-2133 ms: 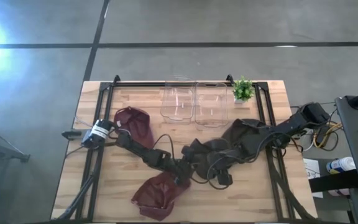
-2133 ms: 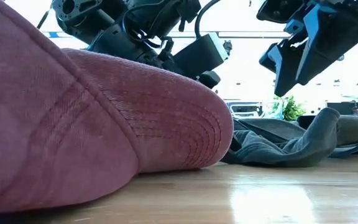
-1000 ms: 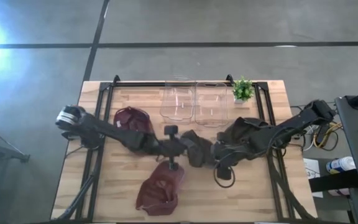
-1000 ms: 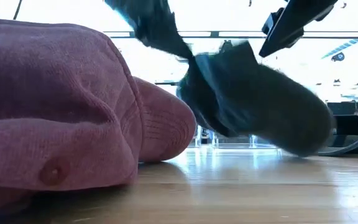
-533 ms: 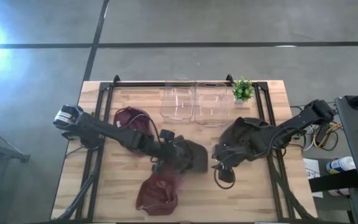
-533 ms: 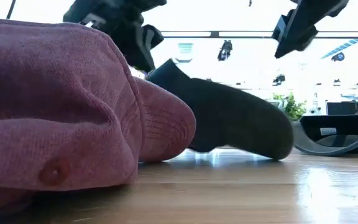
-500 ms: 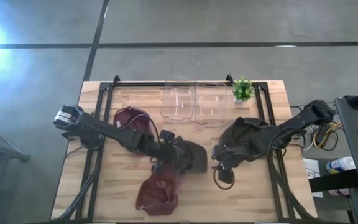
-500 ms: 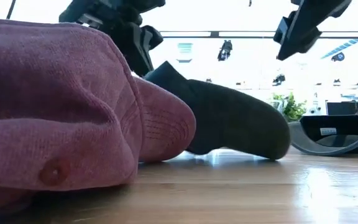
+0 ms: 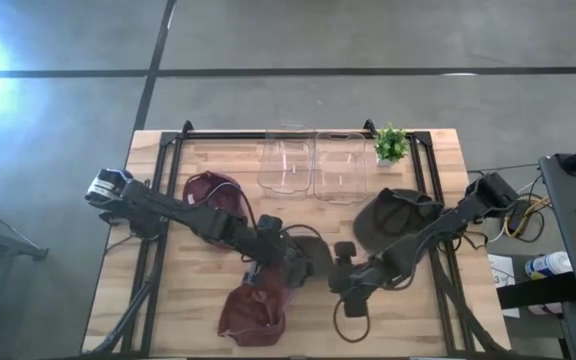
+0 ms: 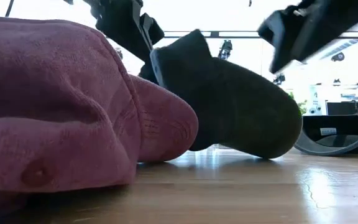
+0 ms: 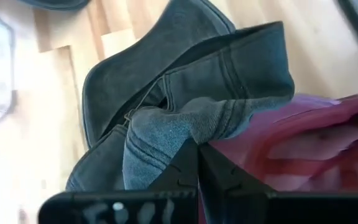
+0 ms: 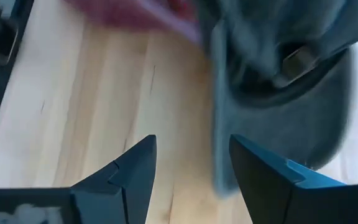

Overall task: Pick & Place hat
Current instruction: Put the left black cap into the left transparent bin

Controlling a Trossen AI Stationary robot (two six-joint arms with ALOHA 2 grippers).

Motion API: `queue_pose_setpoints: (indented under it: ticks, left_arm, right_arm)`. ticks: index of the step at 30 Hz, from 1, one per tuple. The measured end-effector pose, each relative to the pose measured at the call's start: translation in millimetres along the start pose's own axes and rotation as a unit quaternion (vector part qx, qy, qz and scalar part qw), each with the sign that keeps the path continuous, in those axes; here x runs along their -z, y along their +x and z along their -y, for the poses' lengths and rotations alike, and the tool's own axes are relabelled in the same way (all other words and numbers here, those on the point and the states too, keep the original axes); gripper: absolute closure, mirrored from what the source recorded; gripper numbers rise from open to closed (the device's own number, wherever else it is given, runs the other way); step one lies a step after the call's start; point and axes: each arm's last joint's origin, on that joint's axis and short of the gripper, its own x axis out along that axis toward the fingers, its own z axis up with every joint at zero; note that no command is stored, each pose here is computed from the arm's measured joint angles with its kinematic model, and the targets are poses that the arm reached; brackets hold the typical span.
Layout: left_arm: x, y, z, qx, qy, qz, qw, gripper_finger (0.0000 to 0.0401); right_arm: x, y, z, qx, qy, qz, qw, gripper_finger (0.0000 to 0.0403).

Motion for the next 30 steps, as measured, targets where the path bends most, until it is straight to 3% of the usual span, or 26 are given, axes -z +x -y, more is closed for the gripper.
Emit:
queue_pose_setpoints:
  ticks: [6,15,30]
  left_arm:
    - [-1,1,2,0.016,-0.011,0.004,1.0,0.0401]
    - [-4,0,2,0.021,-0.029,0.017,0.999,0.0401]
    - [-3,0,2,0.021,-0.048,0.016,0.999,0.0401]
  right_arm:
    - [-17,6,-7,0.009,-0.026,0.011,1.0,0.0202]
    - [-2,22,-6,0.026,-0.01,-0.028,0.999,0.0202]
    - [-5,20,-7,0.021,-0.008,-0.021,1.0,0.0202]
